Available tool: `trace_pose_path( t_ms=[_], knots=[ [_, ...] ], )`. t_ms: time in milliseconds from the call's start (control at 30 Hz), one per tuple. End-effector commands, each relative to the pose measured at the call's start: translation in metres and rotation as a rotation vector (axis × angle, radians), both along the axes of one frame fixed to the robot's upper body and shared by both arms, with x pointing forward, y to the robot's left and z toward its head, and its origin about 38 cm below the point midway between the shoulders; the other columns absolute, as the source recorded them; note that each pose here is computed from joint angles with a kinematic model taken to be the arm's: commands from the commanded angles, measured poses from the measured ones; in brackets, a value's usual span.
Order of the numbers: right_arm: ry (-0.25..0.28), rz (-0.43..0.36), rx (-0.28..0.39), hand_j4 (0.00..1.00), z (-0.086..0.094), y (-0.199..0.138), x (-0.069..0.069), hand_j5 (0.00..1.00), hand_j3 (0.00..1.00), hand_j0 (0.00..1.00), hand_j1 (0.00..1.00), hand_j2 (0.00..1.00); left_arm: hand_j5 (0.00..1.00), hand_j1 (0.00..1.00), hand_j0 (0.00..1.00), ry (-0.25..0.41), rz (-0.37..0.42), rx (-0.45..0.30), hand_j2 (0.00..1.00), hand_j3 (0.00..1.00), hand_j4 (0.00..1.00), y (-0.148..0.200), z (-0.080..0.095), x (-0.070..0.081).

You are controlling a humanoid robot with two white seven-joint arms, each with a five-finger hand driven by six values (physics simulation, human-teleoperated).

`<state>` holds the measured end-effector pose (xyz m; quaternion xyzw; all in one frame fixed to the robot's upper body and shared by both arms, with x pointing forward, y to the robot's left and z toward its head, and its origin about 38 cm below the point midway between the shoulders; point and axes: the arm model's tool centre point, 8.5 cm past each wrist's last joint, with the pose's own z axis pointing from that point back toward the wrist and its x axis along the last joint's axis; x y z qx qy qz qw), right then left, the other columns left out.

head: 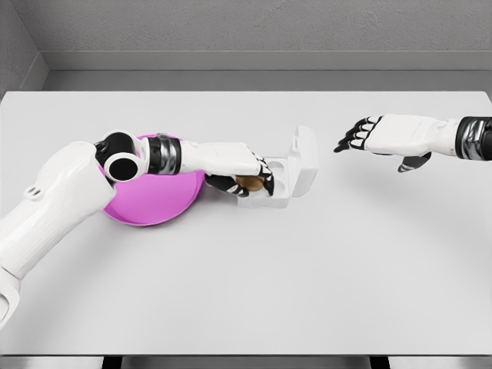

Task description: Pack egg into the box and close the box lid

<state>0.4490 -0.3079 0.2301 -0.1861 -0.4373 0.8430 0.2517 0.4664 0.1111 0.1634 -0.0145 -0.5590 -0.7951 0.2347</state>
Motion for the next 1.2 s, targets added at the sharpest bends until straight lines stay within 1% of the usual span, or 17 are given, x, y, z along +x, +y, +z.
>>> trace_pose_path(
  t_ms=[0,167,267,300,433,467,567,667,800,867,967,1000,1067,1100,1133,1167],
  knots=[
    [0.000,-0.002,0.004,1.00,0.001,0.000,0.000,1.00,1.00,1.00,1.00,1.00,0.66,0.66,0.66,0.004,0.002,-0.005,0.66,0.66,0.66,-0.001,0.001,0.000],
    [0.000,-0.002,0.004,1.00,0.001,0.000,0.000,1.00,1.00,1.00,1.00,1.00,0.67,0.67,0.67,0.004,-0.005,-0.013,0.67,0.67,0.67,-0.005,0.001,-0.001],
    [-0.001,0.000,0.004,1.00,0.001,0.000,0.000,1.00,1.00,1.00,1.00,1.00,0.69,0.69,0.69,0.004,-0.007,-0.013,0.69,0.69,0.69,-0.007,0.001,-0.001],
    [-0.004,0.006,0.005,1.00,0.002,0.003,-0.001,1.00,1.00,1.00,1.00,1.00,0.74,0.74,0.74,0.003,-0.007,-0.016,0.74,0.74,0.74,-0.007,0.002,-0.001],
    [-0.007,0.020,0.005,1.00,0.003,0.007,-0.003,1.00,1.00,1.00,1.00,1.00,0.82,0.82,0.82,-0.001,-0.008,-0.022,0.82,0.82,0.82,-0.008,0.005,0.000],
    [-0.009,0.024,0.005,1.00,0.003,0.008,-0.003,1.00,1.00,1.00,1.00,1.00,0.87,0.87,0.87,-0.002,-0.009,-0.023,0.87,0.87,0.87,-0.008,0.006,0.000],
    [-0.008,0.038,0.003,1.00,0.002,0.012,-0.005,1.00,1.00,1.00,1.00,1.00,0.96,0.96,0.96,-0.002,-0.005,-0.034,0.96,0.96,0.96,-0.007,0.009,0.002],
    [-0.007,0.040,0.003,1.00,0.002,0.012,-0.006,1.00,1.00,1.00,1.00,1.00,1.00,1.00,1.00,0.003,0.000,-0.041,1.00,1.00,1.00,-0.004,0.010,0.002],
    [-0.009,0.045,0.004,1.00,0.003,0.014,-0.006,1.00,1.00,1.00,1.00,1.00,1.00,1.00,1.00,0.000,0.005,-0.050,1.00,1.00,1.00,-0.001,0.016,0.005],
    [-0.015,0.058,0.006,1.00,0.005,0.017,-0.008,1.00,1.00,1.00,1.00,1.00,1.00,1.00,1.00,-0.008,0.010,-0.057,1.00,1.00,1.00,0.002,0.022,0.008],
    [-0.017,0.063,0.007,1.00,0.005,0.019,-0.009,1.00,1.00,1.00,1.00,1.00,1.00,1.00,1.00,-0.005,0.023,-0.053,1.00,1.00,1.00,0.010,0.022,0.009],
    [-0.017,0.062,0.006,1.00,0.005,0.019,-0.009,1.00,1.00,1.00,1.00,1.00,1.00,1.00,1.00,-0.008,0.031,-0.051,1.00,1.00,1.00,0.016,0.024,0.010],
    [-0.015,0.071,0.005,1.00,0.004,0.022,-0.010,1.00,1.00,1.00,1.00,1.00,1.00,1.00,1.00,0.001,0.070,-0.062,1.00,1.00,1.00,0.040,0.032,0.015],
    [-0.015,0.083,0.005,1.00,0.004,0.025,-0.011,1.00,1.00,1.00,1.00,1.00,1.00,1.00,1.00,0.010,0.107,-0.071,1.00,1.00,1.00,0.060,0.036,0.018],
    [-0.015,0.086,0.004,1.00,0.004,0.026,-0.012,1.00,1.00,1.00,1.00,1.00,1.00,1.00,1.00,0.004,0.145,-0.068,1.00,1.00,1.00,0.083,0.044,0.022],
    [-0.016,0.089,0.005,1.00,0.004,0.027,-0.012,1.00,1.00,1.00,1.00,1.00,1.00,1.00,1.00,-0.005,0.194,-0.039,1.00,1.00,1.00,0.113,0.049,0.023]
  ],
)
